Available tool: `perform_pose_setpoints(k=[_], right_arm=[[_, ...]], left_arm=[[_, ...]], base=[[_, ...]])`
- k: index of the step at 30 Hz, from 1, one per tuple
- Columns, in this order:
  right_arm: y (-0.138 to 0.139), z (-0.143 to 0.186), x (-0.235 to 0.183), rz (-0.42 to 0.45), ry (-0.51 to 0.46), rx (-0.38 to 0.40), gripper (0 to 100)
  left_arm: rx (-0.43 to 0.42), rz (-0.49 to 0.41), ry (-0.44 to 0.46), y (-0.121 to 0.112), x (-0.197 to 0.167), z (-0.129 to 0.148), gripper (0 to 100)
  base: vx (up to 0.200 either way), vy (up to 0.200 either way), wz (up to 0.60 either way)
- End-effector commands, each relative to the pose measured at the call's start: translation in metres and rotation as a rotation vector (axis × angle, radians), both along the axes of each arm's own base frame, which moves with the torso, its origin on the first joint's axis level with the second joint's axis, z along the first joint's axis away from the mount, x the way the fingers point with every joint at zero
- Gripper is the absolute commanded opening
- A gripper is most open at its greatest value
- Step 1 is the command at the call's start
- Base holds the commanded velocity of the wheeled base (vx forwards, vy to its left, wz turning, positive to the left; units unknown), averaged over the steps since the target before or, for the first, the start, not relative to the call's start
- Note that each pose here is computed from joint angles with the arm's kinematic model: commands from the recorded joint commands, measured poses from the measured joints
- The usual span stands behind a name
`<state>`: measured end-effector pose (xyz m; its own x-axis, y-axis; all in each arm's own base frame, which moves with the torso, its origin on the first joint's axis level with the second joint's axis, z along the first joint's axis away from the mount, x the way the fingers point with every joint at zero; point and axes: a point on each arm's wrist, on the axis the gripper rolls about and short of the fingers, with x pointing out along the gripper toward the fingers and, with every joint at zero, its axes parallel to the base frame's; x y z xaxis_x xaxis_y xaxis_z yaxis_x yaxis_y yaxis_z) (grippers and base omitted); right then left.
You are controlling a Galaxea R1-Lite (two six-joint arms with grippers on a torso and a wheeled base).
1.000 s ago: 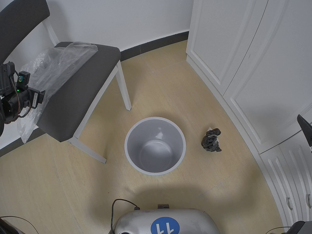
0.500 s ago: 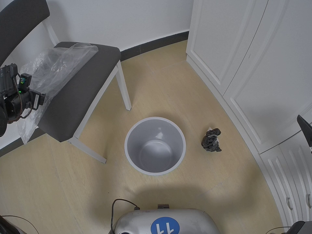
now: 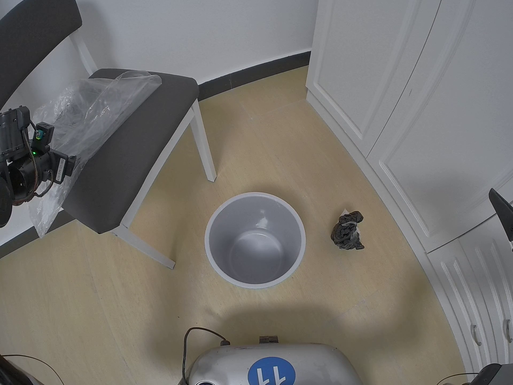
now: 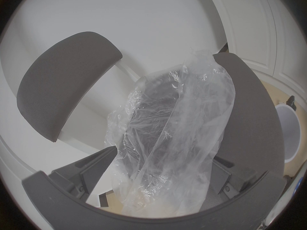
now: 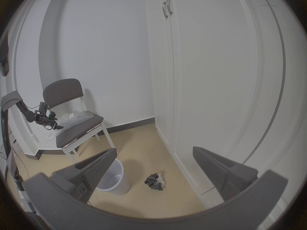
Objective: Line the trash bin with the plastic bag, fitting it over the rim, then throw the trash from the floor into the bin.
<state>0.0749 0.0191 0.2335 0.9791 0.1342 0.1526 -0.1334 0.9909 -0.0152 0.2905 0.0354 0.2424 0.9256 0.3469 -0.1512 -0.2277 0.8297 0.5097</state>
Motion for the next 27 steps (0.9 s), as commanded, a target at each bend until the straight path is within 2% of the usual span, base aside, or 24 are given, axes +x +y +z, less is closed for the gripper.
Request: perform_pose_setpoints(k=[1,8,16,17,27], right_arm=[[-0.0001,0.0002,-0.0001,-0.002,-0.001,0.001,100],[-0.0001,0.0003,-0.0002,-0.002,-0.003,0.001,100],[-0.0001,0.0006,-0.0002,-0.002,-0.003,0.0,100],[-0.0001,0.0008,-0.0002,-0.002,-0.004,0.0,100],[0.0002,0.0007,0.0008,-0.002,0.0,0.0,100]], left_arm=[[0.002,0.008,0.013,0.002,0.0029,-0.0034,100],[-0.002,0.012,0.038,0.0028,0.0098,-0.0115,100],[0.003,0.014,0.007,0.0034,0.0108,-0.0081,100],[0.001,0.014,0.008,0.0034,0.0112,-0.0085,0],[-0.011,0.004,-0.003,0.001,0.0025,-0.0103,0]], base=[[0.0,0.0,0.0],[0.0,0.0,0.0],[0.0,0.0,0.0],[0.0,0.0,0.0],[0.0,0.0,0.0]])
